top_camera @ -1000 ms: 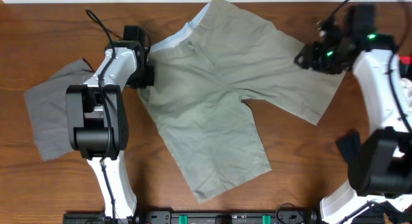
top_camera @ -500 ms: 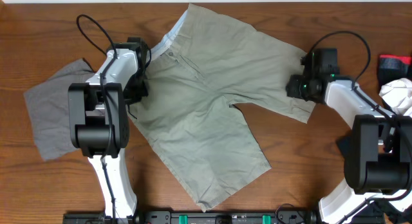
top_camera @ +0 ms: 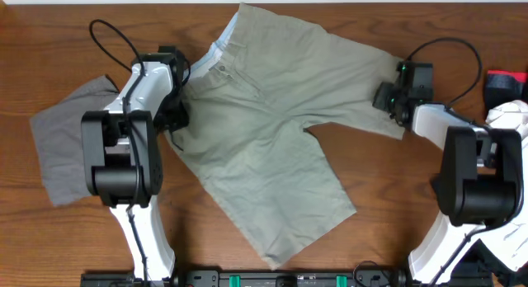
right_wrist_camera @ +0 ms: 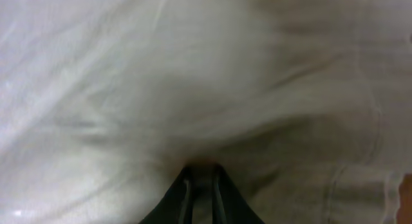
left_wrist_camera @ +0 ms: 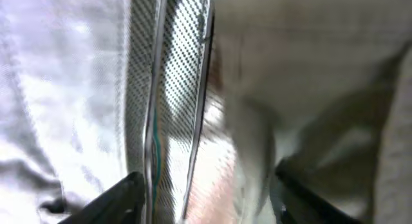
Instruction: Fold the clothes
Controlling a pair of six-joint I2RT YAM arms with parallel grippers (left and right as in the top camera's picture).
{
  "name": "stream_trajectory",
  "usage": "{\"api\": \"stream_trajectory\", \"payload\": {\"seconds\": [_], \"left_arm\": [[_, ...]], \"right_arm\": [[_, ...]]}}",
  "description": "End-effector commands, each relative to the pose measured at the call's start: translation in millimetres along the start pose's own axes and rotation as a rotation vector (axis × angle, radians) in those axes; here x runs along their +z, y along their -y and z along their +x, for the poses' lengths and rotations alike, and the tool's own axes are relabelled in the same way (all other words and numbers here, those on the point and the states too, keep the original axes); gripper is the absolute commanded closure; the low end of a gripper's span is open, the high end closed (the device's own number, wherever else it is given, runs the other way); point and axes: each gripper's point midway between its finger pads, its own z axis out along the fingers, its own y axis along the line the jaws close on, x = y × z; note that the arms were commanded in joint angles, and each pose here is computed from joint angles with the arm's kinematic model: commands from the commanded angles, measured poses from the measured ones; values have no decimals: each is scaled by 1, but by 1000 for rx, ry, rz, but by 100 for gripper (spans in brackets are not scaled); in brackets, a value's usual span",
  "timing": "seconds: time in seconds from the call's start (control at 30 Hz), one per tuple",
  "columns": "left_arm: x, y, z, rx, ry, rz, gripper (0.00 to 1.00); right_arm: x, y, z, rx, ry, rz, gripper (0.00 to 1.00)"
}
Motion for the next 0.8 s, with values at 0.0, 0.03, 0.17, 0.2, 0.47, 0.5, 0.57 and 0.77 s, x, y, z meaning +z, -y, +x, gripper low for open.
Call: {"api": "stream_trajectory", "payload": {"seconds": [0.0,0.03,0.17,0.2,0.47,0.5,0.57,0.77], "left_arm": [[-45,-6,-9,-22,104,87,30],[-53,-5,-10,-19,121,111,28],[-80,4,-15,-25,177,230,25],[-84,8,-16,-25,185,257,25],[-90,27,-16,73,195,357,25],[-89,27,-15,88,195,355,25],[-85,29,-15,121,199,351,25],[-60,53,-30,323,287,381,25]], "right_arm": [[32,72,63,100,-170,179,88],[32,77,53,116,-149,182,88],[28,89,-12,115,-32,158,89],[26,88,-26,107,-10,144,89],[-16,59,-112,90,-8,-58,50],[-24,51,-116,96,-22,-105,44],[-42,35,-125,105,-43,-199,37],[-107,-6,-142,70,-24,-370,30]]}}
